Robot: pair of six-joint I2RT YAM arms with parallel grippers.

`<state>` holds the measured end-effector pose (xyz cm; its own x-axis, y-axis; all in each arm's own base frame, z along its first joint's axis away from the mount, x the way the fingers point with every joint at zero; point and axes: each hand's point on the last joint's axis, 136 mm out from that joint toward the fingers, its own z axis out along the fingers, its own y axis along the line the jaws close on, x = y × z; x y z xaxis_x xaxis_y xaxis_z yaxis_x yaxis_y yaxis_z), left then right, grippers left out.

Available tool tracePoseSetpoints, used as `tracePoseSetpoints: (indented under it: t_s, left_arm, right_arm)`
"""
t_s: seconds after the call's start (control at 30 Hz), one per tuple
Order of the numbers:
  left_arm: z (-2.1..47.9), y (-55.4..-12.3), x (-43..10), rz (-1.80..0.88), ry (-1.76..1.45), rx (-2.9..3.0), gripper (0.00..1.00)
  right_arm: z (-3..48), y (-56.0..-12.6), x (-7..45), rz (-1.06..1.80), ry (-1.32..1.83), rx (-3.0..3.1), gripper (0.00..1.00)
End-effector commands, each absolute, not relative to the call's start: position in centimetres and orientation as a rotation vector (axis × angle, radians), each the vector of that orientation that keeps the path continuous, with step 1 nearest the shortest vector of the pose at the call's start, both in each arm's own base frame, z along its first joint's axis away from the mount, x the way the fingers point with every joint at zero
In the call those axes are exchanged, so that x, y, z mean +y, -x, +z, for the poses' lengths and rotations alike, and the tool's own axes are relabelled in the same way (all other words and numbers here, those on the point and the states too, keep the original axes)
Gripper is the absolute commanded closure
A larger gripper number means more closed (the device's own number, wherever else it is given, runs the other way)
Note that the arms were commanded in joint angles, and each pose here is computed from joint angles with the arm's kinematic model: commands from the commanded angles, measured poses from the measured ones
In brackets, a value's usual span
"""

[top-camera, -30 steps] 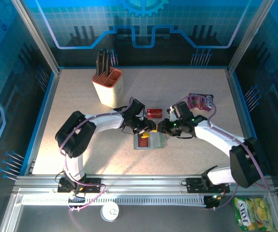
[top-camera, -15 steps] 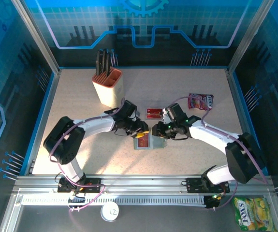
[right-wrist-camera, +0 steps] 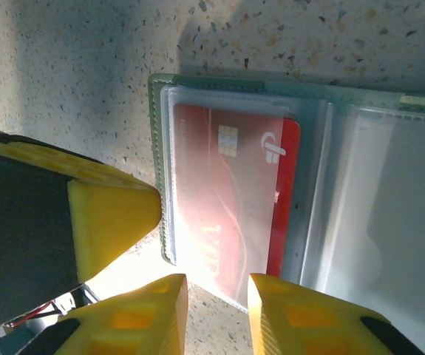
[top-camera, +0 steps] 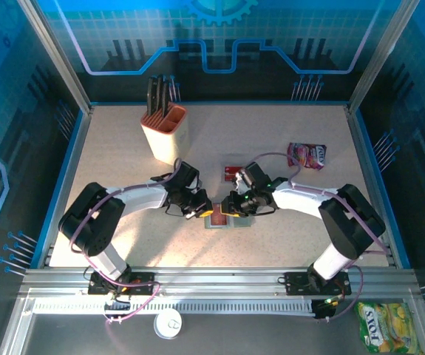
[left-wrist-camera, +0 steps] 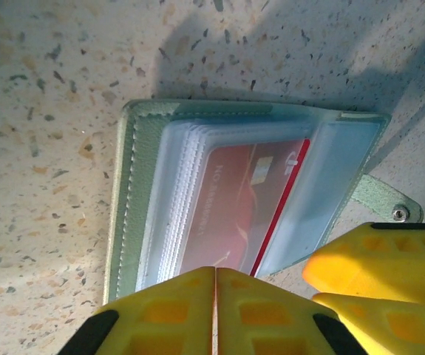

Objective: Take the credit cards out of the card holder

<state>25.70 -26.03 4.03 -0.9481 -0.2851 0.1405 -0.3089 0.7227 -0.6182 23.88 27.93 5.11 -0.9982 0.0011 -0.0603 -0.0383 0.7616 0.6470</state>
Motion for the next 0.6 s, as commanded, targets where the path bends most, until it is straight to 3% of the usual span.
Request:
tracePoseSetpoints:
  t_s: [0.0,0.57]
  left_arm:
    - [3.3,-25.5,-25.7,1.039,-0.49,-2.875,0.93]
    - [0.8,-24.8,-24.4,0.961,-0.532,-2.849,0.97]
  right_arm:
    - [5.4,-24.2,29.0,1.106,0.045,2.88,0.71]
    - [3.5,-24.4,29.0,1.071,0.047,2.922,0.72]
